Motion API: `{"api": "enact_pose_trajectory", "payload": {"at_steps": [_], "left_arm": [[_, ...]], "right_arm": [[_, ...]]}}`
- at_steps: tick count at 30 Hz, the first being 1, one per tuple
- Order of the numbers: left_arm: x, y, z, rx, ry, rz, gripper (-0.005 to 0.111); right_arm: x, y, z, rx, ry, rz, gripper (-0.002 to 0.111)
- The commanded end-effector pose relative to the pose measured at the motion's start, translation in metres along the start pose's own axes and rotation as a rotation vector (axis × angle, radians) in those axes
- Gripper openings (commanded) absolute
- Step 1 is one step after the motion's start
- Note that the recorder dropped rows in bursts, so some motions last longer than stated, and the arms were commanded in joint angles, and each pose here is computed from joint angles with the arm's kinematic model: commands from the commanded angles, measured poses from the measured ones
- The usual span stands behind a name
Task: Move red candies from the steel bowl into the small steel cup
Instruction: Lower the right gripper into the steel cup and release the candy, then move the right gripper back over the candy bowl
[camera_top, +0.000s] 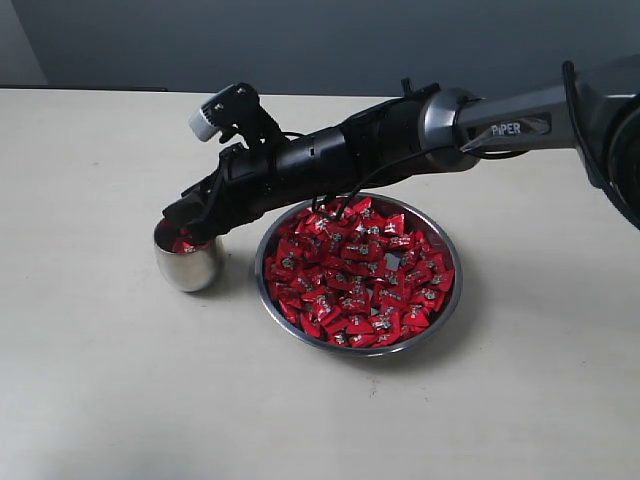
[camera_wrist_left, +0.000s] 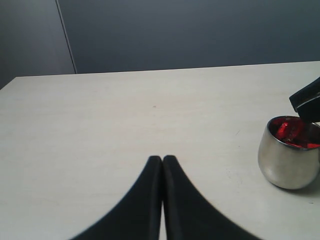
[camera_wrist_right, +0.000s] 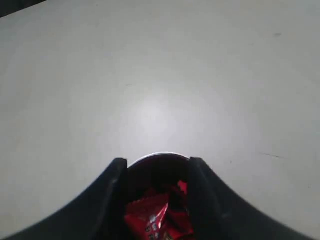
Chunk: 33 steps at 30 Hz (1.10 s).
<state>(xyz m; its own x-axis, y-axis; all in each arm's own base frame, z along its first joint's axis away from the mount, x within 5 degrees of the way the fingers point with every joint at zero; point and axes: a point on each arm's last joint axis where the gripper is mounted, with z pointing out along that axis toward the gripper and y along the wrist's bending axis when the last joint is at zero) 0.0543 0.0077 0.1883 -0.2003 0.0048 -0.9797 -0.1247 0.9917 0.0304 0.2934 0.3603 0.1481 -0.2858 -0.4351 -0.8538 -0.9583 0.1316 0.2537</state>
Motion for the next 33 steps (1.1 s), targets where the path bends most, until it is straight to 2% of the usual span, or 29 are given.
{"api": "enact_pose_trajectory", "payload": {"at_steps": [1,8,16,27,29,30,32,33], "left_arm": [[0.001,0.0,0.0,0.0,-0.003,-0.005,0.0],[0.001,0.0,0.0,0.0,-0.003,-0.005,0.0],[0.001,0.0,0.0,0.0,-0.003,-0.005,0.0],[0.001,0.0,0.0,0.0,-0.003,-0.005,0.0],[0.001,0.0,0.0,0.0,-0.003,-0.005,0.0],[0.001,0.0,0.0,0.0,-0.003,-0.005,0.0],[0.001,0.0,0.0,0.0,-0.003,-0.005,0.0],[0.001,0.0,0.0,0.0,-0.003,-0.005,0.0]], "right_arm": [[-0.002,-0.002,-0.001,0.007,-0.003,0.01,0.039],[-0.01,-0.003,-0.007,0.063,-0.01,-0.004,0.039],[-0.038,-0.006,-0.031,0.248,-0.025,-0.063,0.039],[-0.047,-0.002,-0.059,0.375,0.158,-0.132,0.039],[-0.052,0.0,-0.066,0.394,0.174,-0.163,0.033],[-0.058,0.004,-0.072,0.407,0.177,-0.202,0.018],[-0.062,0.007,-0.08,0.407,0.199,-0.243,0.0],[-0.063,0.007,-0.083,0.402,0.207,-0.24,0.001]]}}
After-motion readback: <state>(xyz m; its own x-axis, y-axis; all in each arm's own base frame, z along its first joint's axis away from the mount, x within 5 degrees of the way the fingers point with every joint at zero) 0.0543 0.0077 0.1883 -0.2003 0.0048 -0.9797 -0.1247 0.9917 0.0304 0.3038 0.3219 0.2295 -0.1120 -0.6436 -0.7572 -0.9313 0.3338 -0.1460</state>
